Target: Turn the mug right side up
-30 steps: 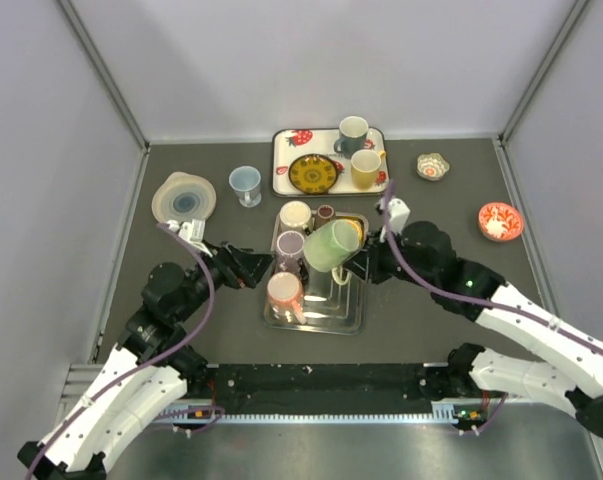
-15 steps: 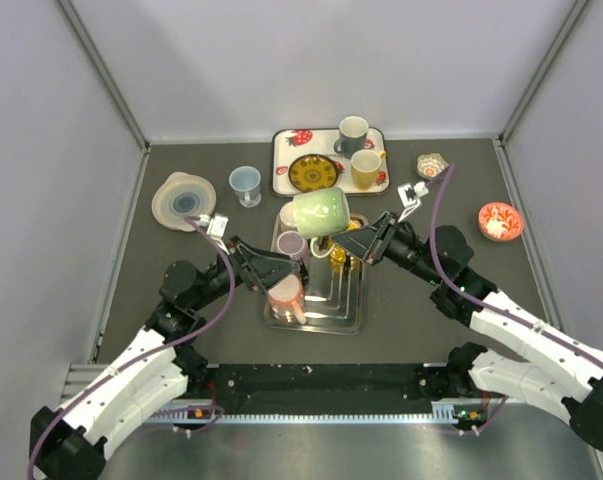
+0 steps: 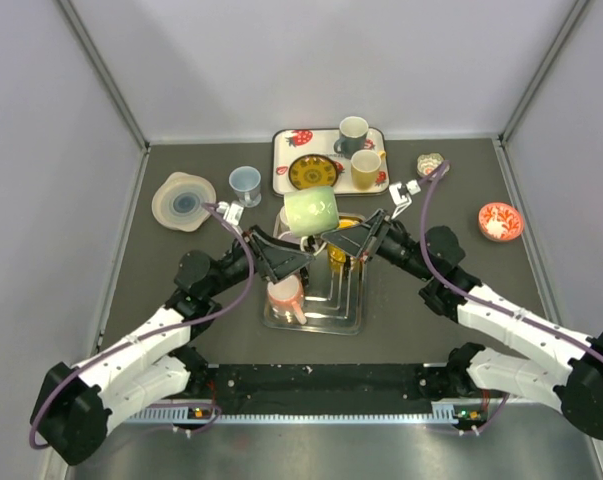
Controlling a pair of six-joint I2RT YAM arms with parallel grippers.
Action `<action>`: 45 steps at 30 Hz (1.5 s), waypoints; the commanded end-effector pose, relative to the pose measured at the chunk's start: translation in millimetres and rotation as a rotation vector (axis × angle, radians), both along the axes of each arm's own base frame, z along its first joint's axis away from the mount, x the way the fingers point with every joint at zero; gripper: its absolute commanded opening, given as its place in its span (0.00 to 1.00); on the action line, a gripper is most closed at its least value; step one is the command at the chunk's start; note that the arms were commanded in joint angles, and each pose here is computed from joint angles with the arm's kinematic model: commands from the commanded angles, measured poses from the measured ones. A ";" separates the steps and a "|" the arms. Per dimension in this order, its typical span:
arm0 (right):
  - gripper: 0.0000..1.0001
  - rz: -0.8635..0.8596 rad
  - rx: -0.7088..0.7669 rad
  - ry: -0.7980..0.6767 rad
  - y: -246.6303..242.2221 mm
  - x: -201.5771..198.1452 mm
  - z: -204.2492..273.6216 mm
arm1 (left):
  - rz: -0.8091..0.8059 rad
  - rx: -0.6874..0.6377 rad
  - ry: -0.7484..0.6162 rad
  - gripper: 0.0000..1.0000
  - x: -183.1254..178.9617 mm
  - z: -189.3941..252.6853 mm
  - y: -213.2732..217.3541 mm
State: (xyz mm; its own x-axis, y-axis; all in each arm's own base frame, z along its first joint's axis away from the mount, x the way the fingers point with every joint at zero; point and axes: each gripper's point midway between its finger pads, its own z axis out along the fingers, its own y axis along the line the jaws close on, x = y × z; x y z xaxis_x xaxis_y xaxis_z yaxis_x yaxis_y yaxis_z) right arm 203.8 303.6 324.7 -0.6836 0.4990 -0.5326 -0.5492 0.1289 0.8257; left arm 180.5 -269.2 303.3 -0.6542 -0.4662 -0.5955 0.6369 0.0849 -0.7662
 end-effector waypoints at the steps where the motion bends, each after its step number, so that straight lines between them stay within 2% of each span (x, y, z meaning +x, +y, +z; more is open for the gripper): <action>1: 0.00 0.022 0.159 -0.155 -8.4 -11.1 57.0 | -0.015 -0.111 -0.139 0.89 -3.8 51.3 -3.4; 8: 0.00 0.039 0.154 -0.127 -6.3 -13.0 42.6 | 0.025 -0.166 -0.146 0.82 10.4 68.7 -5.9; 15: 0.00 0.050 0.142 -0.119 -5.6 -15.0 32.5 | 0.035 -0.215 -0.131 0.66 19.1 77.0 -8.3; 17: 0.00 0.054 0.138 -0.119 -5.4 -15.8 30.1 | 0.034 -0.233 -0.142 0.54 19.3 82.2 -8.0; 20: 0.00 0.053 0.128 -0.113 -5.3 -15.2 24.1 | 0.027 -0.243 -0.140 0.44 20.5 84.2 -9.5; 22: 0.00 0.057 0.126 -0.113 -5.1 -15.9 22.8 | 0.023 -0.252 -0.143 0.41 20.2 86.8 -9.7; 23: 0.00 0.062 0.123 -0.112 -4.9 -17.2 22.0 | 0.023 -0.256 -0.144 0.36 20.3 88.4 -9.5; 25: 0.00 0.064 0.112 -0.111 -4.4 -17.4 18.5 | 0.019 -0.270 -0.152 0.21 19.0 92.1 -8.6; 27: 0.00 0.066 0.107 -0.110 -4.8 -18.5 17.2 | 0.017 -0.275 -0.149 0.00 18.7 92.6 -8.3; 30: 0.00 0.067 0.088 -0.111 -5.5 -19.9 13.0 | 0.029 -0.274 -0.143 0.00 20.1 91.3 -7.3; 33: 0.00 0.066 0.053 -0.135 -6.6 -22.2 11.5 | 0.032 -0.212 -0.114 0.00 24.4 82.8 -12.4; 34: 0.04 0.068 0.016 -0.118 -5.4 -21.4 5.6 | 0.017 -0.157 -0.089 0.00 25.4 72.2 -17.5; 35: 0.13 0.069 -0.009 -0.138 -5.8 -21.9 4.2 | 0.027 -0.132 -0.120 0.00 24.7 75.2 -16.9; 36: 0.23 0.071 -0.024 -0.140 -6.4 -23.7 4.2 | 0.040 -0.119 -0.129 0.00 24.8 74.7 -15.8; 37: 0.39 0.070 -0.051 -0.128 -6.6 -23.0 1.5 | 0.071 -0.112 -0.137 0.00 27.7 74.2 -12.7; 40: 0.59 0.045 -0.108 -0.135 -11.6 -23.0 1.5 | 0.149 -0.058 -0.170 0.00 29.4 70.6 -1.9; 45: 0.66 0.022 -0.215 -0.196 -18.6 -23.2 13.0 | 0.311 0.046 -0.227 0.00 39.2 72.0 20.7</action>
